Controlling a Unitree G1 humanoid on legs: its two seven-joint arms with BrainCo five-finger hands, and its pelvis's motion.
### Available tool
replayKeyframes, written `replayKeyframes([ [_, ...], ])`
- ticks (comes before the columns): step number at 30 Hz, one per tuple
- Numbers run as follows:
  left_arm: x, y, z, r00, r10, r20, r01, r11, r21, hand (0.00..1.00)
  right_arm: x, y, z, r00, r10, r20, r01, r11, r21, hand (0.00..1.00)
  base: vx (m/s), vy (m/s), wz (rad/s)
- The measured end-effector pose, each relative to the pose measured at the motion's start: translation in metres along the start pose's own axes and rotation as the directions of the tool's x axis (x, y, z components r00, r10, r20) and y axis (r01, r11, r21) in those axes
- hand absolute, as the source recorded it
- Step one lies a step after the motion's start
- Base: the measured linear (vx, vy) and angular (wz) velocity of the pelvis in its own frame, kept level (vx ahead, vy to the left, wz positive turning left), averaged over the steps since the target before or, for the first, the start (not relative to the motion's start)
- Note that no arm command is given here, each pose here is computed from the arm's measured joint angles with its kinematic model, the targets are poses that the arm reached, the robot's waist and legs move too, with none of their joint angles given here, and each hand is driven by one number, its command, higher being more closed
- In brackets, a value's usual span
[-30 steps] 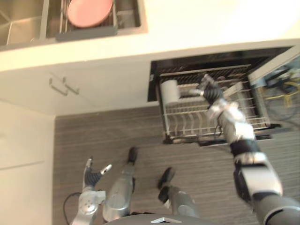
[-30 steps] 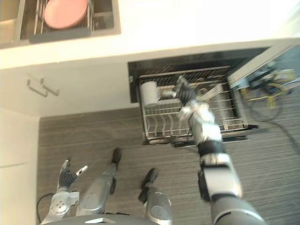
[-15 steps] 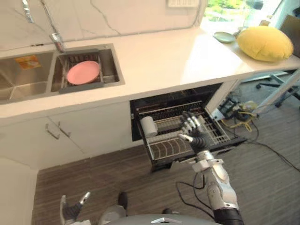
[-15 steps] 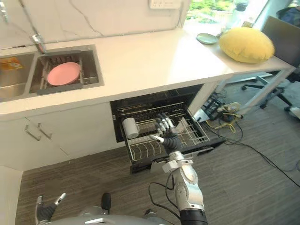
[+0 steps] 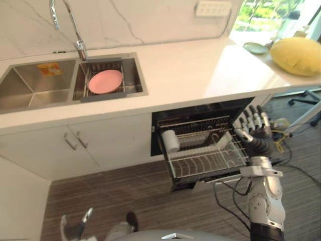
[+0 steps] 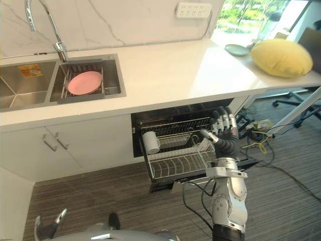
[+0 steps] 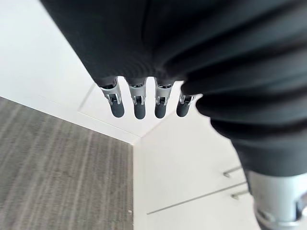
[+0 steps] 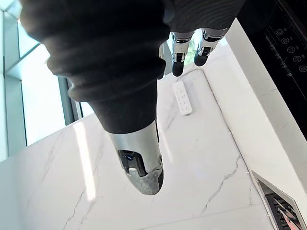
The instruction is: Walk over to the sink, pick up the cup, carry it to the dishwasher, place the cup inside the dishwasher, then close the dishwasher door
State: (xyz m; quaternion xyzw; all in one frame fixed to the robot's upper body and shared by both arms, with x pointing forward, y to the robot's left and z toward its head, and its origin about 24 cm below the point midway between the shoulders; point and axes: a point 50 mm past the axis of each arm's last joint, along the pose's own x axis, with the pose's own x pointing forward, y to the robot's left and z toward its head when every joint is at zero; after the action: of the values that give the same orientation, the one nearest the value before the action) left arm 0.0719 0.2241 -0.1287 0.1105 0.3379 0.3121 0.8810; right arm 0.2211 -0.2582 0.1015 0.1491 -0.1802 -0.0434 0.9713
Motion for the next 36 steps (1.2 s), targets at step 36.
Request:
replayKeyframes([
  [36,0.002,-0.013,0.005,0.999,-0.046,0.024,0.044,0.994,0.103,0.0,-0.026,0.009,-0.01,0.999,-0.03,-0.02,0.031,0.997,0.067,0.0,0.03,0.064,0.25],
])
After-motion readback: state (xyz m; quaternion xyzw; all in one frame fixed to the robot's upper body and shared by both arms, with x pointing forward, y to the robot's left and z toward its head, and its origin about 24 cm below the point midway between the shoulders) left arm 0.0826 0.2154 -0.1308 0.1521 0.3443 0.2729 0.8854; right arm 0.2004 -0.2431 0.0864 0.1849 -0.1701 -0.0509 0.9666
